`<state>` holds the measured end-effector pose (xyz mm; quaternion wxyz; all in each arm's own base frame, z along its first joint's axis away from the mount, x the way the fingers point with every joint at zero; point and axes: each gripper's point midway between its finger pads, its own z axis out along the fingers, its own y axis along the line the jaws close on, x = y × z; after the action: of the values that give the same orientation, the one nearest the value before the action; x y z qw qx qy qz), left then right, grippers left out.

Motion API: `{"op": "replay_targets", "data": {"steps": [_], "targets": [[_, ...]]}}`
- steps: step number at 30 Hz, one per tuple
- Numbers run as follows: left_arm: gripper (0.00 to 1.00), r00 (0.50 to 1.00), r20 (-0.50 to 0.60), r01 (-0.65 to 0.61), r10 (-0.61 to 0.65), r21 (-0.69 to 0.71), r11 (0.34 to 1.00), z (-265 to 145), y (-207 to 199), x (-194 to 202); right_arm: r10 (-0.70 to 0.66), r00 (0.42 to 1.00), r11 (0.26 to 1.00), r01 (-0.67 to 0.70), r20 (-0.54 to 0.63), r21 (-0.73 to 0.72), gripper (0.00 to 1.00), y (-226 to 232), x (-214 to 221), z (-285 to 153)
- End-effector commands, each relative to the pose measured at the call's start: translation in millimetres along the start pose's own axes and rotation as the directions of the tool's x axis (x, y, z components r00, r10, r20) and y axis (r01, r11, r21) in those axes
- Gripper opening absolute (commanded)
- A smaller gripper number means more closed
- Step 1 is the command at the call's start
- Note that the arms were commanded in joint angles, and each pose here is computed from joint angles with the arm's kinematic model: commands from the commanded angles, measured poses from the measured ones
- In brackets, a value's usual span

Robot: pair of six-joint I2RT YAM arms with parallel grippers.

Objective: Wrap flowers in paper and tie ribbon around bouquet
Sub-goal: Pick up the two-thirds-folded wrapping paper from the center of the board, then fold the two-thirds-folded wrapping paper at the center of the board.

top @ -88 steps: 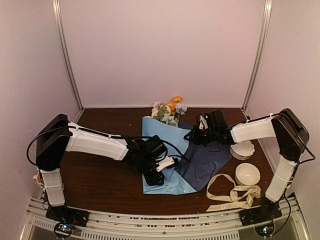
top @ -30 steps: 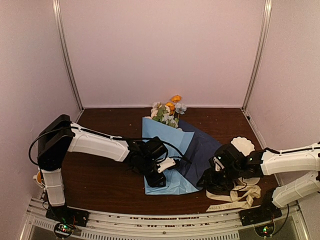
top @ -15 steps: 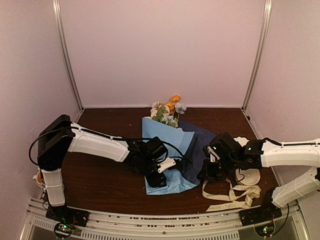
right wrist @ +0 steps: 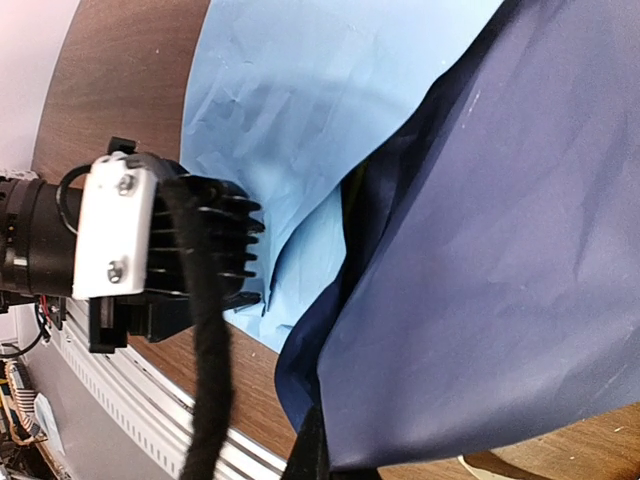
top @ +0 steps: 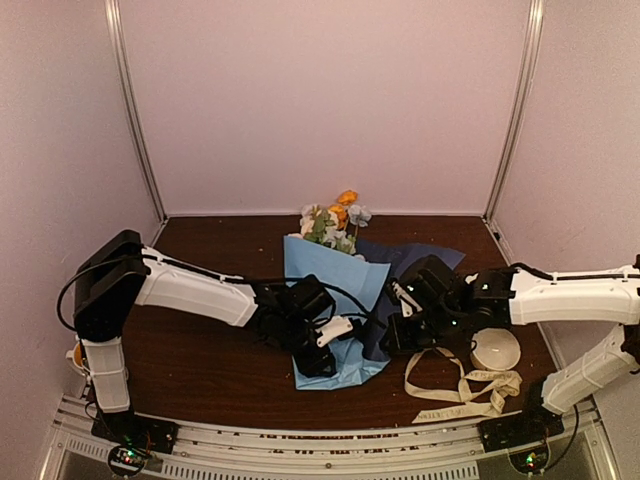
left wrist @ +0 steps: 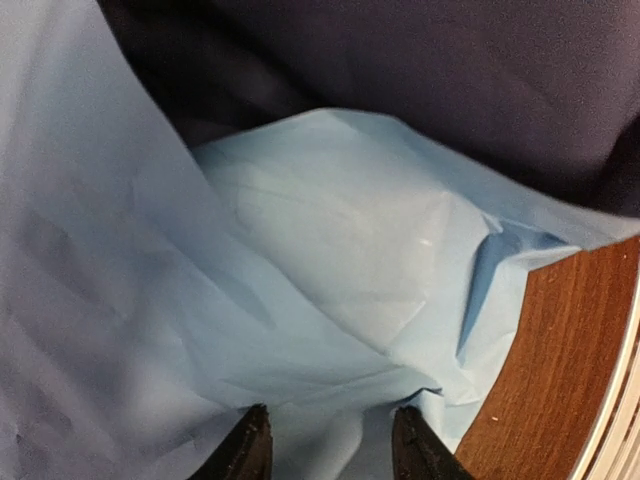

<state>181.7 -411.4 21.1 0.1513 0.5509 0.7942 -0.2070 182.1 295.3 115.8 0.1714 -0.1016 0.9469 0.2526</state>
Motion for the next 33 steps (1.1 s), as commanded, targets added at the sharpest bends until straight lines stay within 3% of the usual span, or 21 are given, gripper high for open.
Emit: {"op": "replay_targets", "data": {"steps": [1, 8, 13, 16, 22, 33], "targets": [[0.46, 0.999, 0.035, -0.016, 0.016, 0.003, 1.000, -1, -3, -2, -0.027, 1.000, 0.999, 0.026, 0.007, 0.025, 0.00, -5, 1, 6], [0.42, 0.982, 0.187, 0.007, 0.008, -0.081, 0.997, -14, 10, -30, -0.065, 0.998, 0.998, 0.065, 0.020, -0.012, 0.00, 5, -2, 5], [0.42, 0.990, 0.141, -0.014, 0.014, -0.006, 1.000, 3, 0, -20, -0.126, 0.991, 0.990, 0.129, 0.041, -0.065, 0.00, 26, -8, 6], [0.43, 0.985, 0.169, -0.026, 0.020, 0.031, 0.999, 1, -7, -20, -0.150, 0.988, 0.979, 0.154, 0.034, -0.132, 0.00, 43, -10, 15], [0.46, 0.974, 0.224, -0.003, -0.017, 0.091, 0.996, -9, -7, -18, -0.073, 0.997, 0.965, 0.064, -0.027, -0.254, 0.00, 52, -5, 57], [0.58, 0.935, 0.353, -0.027, -0.033, 0.163, 0.986, -43, -14, -27, -0.028, 0.991, 0.981, 0.001, -0.134, -0.196, 0.00, 22, 16, 97]]}}
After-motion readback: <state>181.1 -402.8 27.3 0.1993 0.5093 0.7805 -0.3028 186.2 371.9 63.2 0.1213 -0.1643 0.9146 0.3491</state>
